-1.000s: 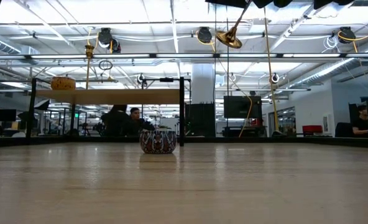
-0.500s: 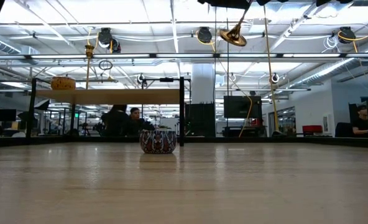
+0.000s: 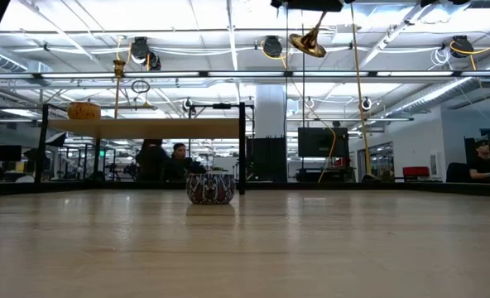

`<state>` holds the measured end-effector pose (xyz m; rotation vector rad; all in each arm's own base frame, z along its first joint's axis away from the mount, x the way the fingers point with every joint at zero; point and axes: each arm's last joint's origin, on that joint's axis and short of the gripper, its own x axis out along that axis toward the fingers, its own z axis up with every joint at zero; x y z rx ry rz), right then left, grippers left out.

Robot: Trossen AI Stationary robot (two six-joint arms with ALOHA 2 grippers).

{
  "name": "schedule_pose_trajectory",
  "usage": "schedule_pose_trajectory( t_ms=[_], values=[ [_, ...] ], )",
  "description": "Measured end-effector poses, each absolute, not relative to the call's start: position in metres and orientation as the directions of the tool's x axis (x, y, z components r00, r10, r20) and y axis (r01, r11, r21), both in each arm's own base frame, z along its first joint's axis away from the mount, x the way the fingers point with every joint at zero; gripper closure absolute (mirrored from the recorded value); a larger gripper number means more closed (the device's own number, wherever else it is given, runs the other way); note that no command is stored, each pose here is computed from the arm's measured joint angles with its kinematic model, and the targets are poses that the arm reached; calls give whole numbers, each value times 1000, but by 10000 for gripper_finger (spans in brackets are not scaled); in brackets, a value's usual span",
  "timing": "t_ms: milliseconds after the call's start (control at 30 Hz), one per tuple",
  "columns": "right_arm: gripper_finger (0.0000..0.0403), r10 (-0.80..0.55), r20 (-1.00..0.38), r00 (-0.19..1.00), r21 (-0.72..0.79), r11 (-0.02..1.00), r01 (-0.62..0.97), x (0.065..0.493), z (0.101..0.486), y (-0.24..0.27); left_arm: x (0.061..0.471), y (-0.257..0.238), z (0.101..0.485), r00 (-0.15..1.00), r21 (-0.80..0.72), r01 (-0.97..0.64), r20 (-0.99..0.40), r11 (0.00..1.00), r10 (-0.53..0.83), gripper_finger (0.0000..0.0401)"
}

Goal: Pick & Place candle stick holders
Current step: Put the top gold candle holder on the shelf

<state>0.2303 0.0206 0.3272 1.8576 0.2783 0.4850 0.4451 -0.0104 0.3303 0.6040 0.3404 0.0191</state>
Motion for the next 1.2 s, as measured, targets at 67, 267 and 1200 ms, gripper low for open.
schedule_pose_trajectory(
  t_ms=[67, 267, 1200],
  values=[
    [403, 421, 192, 887, 942, -334, -46, 230, 327, 21, 447, -11, 328, 944, 553, 80, -308, 829, 115, 256],
    [403, 421, 191, 887, 943, -328, -47, 230, 327, 21, 451, -12, 323, 941, 579, 58, -304, 814, 149, 277],
    [258, 339, 314, 887, 944, -211, -253, 230, 339, 10, 430, -15, 356, 910, 281, 111, -415, 953, 17, 387]
  ],
)
